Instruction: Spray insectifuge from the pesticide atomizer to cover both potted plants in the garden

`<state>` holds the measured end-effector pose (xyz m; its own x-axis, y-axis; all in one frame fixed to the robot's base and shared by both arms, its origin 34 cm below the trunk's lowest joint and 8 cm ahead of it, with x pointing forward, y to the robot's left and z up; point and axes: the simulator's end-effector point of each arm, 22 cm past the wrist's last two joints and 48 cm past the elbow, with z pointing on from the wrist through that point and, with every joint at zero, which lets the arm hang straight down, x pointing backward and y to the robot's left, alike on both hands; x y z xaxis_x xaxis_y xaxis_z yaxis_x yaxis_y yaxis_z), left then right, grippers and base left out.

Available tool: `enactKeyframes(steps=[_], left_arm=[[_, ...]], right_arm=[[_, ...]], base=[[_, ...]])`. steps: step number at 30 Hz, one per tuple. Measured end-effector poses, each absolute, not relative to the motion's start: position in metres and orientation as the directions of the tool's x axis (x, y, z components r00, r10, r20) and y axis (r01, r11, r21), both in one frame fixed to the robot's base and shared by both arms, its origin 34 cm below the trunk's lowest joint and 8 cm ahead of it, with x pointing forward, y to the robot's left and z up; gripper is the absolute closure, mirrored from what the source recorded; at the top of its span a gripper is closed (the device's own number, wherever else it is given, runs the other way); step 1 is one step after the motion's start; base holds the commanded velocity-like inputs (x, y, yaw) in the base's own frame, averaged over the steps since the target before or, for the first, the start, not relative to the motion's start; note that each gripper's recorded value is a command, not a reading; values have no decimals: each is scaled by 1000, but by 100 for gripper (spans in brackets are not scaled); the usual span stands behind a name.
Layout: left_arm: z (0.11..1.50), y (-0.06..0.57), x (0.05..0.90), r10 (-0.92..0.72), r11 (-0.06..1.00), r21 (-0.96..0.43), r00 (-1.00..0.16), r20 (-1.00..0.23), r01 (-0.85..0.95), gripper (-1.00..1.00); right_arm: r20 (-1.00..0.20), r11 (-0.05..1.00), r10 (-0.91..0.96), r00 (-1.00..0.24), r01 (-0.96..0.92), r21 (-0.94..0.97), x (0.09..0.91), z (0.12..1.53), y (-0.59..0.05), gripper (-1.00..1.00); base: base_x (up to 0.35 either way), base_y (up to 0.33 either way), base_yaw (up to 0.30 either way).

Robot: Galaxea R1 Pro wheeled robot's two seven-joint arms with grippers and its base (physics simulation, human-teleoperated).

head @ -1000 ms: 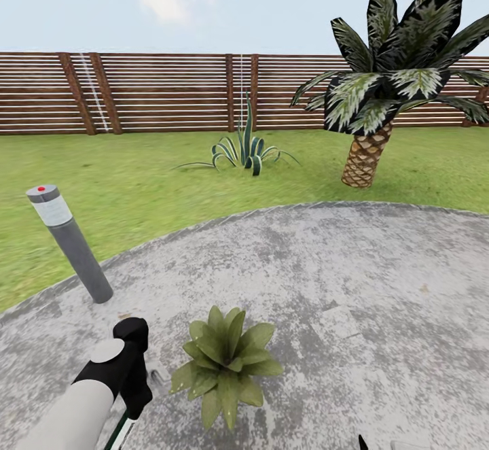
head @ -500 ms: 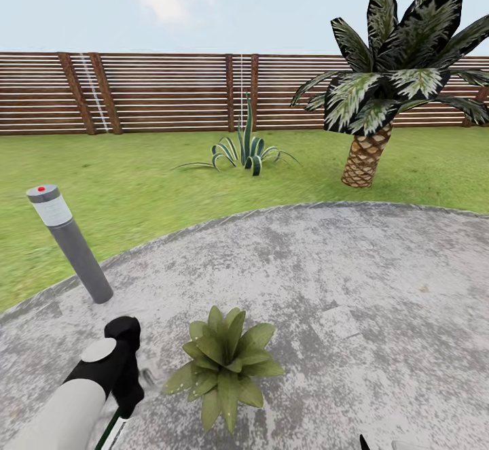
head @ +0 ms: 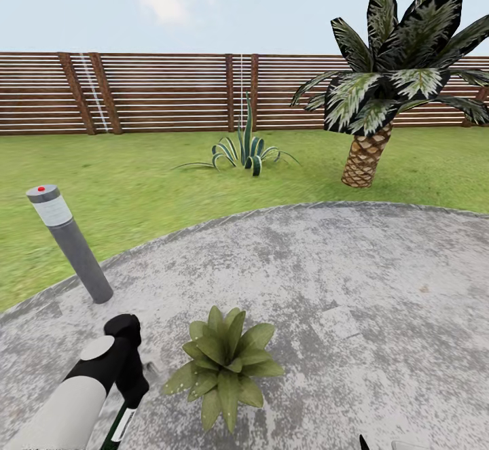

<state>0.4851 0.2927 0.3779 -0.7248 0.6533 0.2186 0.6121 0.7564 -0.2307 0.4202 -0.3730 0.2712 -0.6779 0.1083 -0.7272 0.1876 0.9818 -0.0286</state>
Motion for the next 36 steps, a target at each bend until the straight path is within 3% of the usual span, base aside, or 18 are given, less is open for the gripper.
enactKeyframes(steps=[11, 21, 36], left_arm=[[368, 314, 490, 648, 760, -138, -724, 235, 635, 100], [366, 287, 493, 606, 792, -208, -780, 155, 574, 100], [365, 298, 489, 591, 804, -200, -788, 170, 560, 100]], right_arm=[[-727, 982, 108, -678, 187, -29, 420, 271, -373, -100], [-728, 982, 107, -677, 186, -29, 421, 272, -373, -100], [-728, 982, 107, -677, 184, -27, 421, 271, -372, -100]], base=[[0, 0, 0], [0, 0, 0], [0, 0, 5]])
